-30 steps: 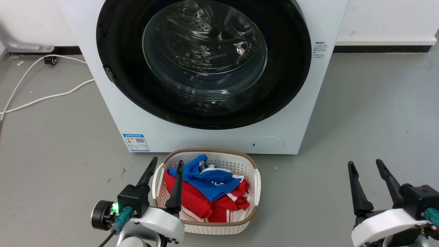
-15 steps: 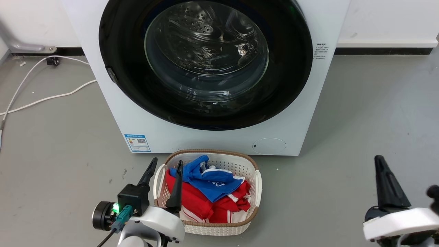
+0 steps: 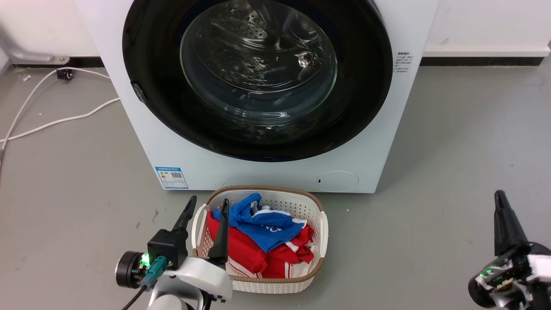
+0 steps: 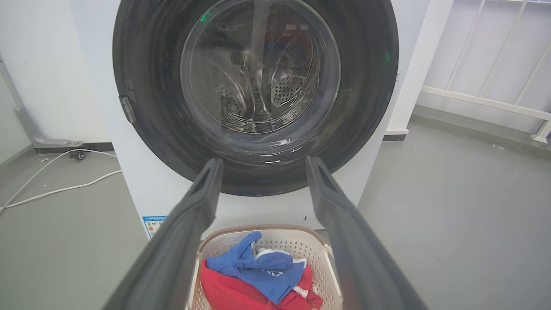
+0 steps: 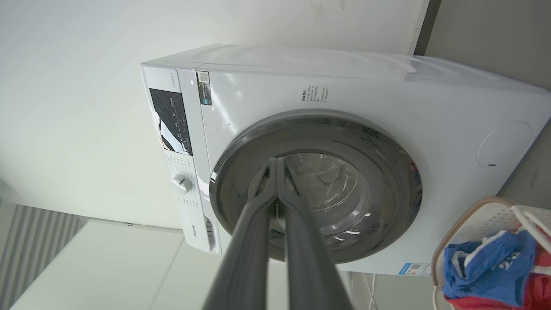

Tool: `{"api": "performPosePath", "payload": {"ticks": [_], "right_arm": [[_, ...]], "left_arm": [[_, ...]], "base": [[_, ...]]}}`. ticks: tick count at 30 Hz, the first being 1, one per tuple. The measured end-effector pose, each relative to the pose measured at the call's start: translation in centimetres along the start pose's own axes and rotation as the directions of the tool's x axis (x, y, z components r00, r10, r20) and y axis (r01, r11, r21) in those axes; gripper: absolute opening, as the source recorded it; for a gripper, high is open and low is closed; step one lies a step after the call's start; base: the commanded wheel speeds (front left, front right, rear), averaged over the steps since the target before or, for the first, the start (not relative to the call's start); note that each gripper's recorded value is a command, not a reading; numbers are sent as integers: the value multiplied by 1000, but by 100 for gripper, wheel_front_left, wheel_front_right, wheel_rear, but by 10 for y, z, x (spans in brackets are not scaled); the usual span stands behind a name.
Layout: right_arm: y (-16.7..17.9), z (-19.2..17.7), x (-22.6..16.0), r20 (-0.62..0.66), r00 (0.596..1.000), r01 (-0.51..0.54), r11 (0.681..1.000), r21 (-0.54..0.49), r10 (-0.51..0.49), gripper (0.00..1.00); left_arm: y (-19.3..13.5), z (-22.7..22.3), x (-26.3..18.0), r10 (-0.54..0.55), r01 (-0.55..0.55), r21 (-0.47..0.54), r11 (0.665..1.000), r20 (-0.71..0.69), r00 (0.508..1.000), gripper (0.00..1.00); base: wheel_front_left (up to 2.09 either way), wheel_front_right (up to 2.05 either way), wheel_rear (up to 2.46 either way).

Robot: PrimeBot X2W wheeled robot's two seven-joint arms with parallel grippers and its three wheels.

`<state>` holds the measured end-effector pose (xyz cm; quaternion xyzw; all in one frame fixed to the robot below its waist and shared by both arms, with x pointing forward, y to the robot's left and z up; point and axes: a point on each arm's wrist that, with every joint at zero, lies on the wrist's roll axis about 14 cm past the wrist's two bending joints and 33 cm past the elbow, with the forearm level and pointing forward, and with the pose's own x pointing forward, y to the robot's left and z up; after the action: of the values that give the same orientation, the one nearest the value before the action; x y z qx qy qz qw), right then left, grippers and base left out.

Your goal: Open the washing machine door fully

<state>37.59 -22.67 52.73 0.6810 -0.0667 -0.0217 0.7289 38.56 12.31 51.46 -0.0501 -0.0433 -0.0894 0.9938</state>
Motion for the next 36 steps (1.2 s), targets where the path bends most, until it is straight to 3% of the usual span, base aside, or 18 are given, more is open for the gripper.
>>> {"api": "performPosePath", "payload": {"ticks": [2,5,11,21,36], "right_arm": [[-2,5,6,9,1000,3,993,120,-4,0],[-6,7,17,-6,1000,13,976,216,-12,0],[-1,21,53,-64,998,16,971,240,-1,0],[13,10,132,-230,973,36,992,121,-7,0],[4,-45,235,-459,885,46,995,-87,-81,0]], "left_arm": [[0,0,2,-1,1,1,1000,1,1000,100],[-1,1,6,-7,7,7,1000,4,1000,100],[-1,-1,14,-6,6,5,1000,3,1000,100],[0,-3,45,-13,13,-2,1000,19,1000,100],[11,-22,85,14,-14,-12,1000,20,1000,100]], "base": [[0,0,0],[0,0,0],[0,0,0],[0,0,0],[0,0,0]]}}
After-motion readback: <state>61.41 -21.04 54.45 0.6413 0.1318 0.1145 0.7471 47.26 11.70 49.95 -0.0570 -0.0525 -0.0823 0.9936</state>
